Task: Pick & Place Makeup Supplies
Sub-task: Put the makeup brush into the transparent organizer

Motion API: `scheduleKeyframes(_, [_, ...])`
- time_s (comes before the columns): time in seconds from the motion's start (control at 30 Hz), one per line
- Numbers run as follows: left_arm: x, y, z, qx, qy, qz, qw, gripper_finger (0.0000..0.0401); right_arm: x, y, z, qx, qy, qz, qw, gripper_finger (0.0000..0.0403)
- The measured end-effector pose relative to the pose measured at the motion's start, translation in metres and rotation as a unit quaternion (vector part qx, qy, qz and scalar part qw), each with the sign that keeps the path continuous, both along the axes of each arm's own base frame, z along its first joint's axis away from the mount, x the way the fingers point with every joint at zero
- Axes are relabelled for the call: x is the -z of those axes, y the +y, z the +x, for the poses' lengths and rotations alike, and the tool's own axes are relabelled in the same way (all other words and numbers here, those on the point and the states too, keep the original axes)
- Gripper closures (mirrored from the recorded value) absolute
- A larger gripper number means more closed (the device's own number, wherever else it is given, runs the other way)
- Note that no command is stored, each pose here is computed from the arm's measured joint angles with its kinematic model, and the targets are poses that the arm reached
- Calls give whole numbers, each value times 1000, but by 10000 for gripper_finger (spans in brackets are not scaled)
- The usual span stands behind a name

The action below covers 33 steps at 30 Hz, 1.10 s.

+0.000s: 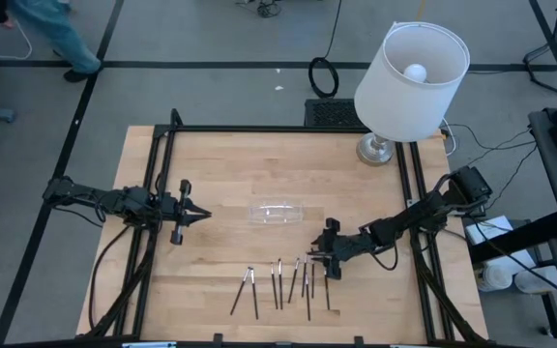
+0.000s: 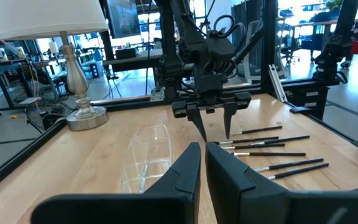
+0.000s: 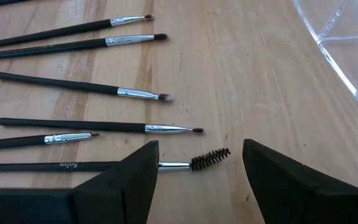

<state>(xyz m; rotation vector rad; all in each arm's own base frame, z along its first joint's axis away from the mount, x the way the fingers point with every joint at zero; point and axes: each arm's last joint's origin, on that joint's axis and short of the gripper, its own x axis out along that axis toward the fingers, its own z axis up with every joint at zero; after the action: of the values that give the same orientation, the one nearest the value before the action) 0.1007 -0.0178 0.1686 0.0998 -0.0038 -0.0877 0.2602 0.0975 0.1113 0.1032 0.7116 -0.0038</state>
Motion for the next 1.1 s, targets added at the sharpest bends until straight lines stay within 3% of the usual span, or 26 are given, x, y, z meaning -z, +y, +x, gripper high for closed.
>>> scheduleKeyframes(0.63, [0, 0, 0, 0, 0, 0, 1000, 370, 6, -3, 8, 8, -17, 4, 1000, 181])
scheduleKeyframes(1.1, [0, 0, 0, 0, 0, 0, 1000, 370, 13, -5, 5, 13, 12, -3, 1000, 181])
